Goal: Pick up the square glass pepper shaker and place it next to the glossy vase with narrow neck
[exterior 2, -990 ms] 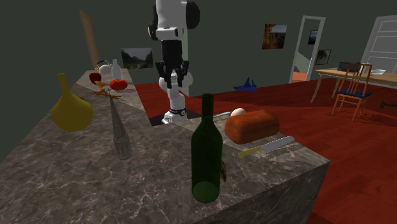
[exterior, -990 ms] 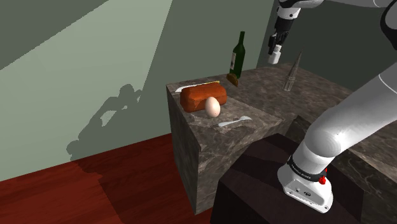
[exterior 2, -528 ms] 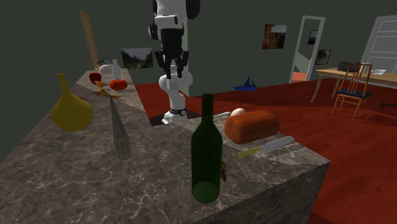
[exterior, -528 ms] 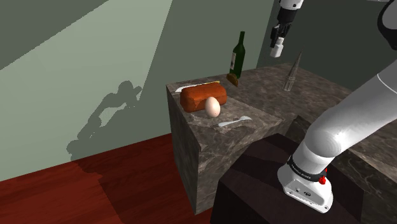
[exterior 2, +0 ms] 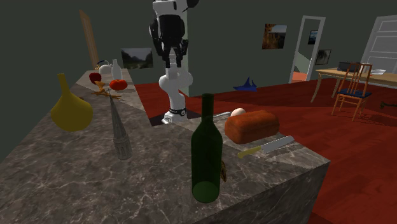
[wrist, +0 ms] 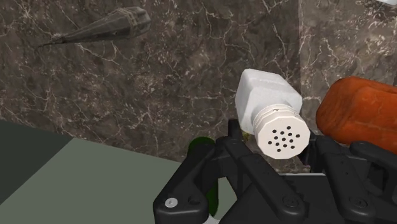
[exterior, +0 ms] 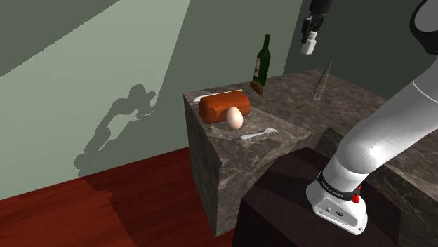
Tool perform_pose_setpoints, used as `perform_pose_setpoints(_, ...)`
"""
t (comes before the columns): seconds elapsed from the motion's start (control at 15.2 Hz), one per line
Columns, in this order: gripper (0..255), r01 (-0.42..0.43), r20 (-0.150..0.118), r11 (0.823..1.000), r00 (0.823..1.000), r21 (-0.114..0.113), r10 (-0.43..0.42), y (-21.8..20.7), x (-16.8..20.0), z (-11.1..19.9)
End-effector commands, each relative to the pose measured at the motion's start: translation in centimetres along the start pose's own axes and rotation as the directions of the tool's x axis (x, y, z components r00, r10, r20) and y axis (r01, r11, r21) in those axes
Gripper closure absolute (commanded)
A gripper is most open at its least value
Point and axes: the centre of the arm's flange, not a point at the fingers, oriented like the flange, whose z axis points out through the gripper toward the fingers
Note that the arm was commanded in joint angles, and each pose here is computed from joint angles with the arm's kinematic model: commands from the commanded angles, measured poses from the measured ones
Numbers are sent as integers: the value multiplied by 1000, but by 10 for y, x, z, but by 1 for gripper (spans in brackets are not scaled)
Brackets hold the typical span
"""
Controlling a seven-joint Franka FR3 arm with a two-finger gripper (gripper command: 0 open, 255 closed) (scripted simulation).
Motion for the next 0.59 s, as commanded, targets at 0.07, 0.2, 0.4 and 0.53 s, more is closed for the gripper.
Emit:
perform_pose_setpoints(0.07,255,0,0,1000,1000,0,0,0,2,-16)
perform_pose_setpoints(0.2,255,0,0,1000,1000,0,0,1,3,-27)
perform_pose_setpoints(0.4,255,0,0,1000,1000,0,0,1,4,-43)
perform_pose_setpoints(0.53,255,0,0,1000,1000,0,0,1,5,-53)
